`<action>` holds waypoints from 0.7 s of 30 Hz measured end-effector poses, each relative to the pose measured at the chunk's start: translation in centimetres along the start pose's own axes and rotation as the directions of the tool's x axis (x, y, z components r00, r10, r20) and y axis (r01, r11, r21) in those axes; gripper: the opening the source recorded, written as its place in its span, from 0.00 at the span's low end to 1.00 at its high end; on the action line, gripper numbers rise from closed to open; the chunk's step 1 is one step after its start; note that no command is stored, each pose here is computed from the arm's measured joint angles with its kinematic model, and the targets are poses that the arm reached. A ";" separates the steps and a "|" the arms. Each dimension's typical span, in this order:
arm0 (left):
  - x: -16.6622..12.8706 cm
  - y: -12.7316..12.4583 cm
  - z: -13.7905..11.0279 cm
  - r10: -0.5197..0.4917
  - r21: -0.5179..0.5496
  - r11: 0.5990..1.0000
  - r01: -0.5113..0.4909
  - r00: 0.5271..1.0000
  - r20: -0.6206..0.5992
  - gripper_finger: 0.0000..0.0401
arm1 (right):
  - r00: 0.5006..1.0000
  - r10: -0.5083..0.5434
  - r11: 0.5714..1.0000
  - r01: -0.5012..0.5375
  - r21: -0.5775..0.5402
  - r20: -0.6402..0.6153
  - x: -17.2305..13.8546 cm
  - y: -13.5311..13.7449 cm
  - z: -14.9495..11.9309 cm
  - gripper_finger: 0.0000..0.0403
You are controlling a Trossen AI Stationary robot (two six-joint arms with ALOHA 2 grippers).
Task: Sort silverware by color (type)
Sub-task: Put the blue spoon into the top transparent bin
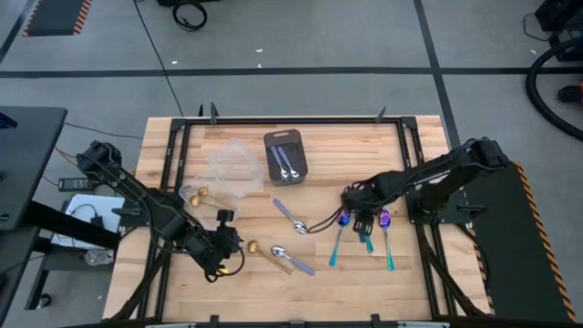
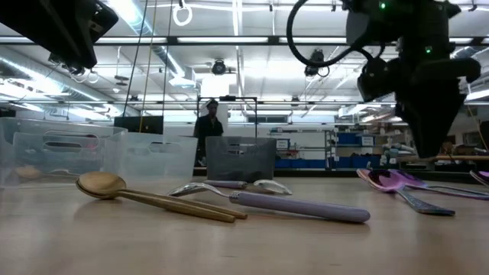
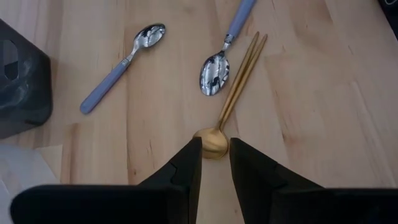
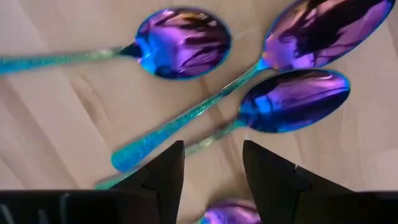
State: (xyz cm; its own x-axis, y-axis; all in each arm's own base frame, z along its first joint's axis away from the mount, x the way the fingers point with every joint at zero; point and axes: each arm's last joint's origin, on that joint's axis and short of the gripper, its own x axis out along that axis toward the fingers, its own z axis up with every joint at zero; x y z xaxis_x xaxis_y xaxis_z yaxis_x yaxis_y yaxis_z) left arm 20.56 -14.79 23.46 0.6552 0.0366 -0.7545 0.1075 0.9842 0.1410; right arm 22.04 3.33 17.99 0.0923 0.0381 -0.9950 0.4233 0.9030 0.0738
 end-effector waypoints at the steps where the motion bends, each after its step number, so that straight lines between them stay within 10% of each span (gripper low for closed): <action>1: 0.0 0.1 0.0 0.002 -0.004 1.000 -0.002 1.000 0.000 0.23 | 1.000 0.019 1.000 -0.019 0.013 0.012 0.2 -0.4 -0.1 0.43; 21: 0.0 0.1 0.0 0.003 -0.007 1.000 -0.003 1.000 0.000 0.23 | 0.975 0.203 0.966 -0.214 0.142 0.088 1.9 -3.0 -0.1 0.42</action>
State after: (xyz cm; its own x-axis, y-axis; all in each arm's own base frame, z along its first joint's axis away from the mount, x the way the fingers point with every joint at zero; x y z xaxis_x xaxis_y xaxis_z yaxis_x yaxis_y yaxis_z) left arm 20.62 -14.70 23.46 0.6553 0.0392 -0.7543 0.1003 0.9853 0.1383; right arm 20.87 0.75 15.88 0.2551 0.1833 -0.9494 0.5176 0.8034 0.2942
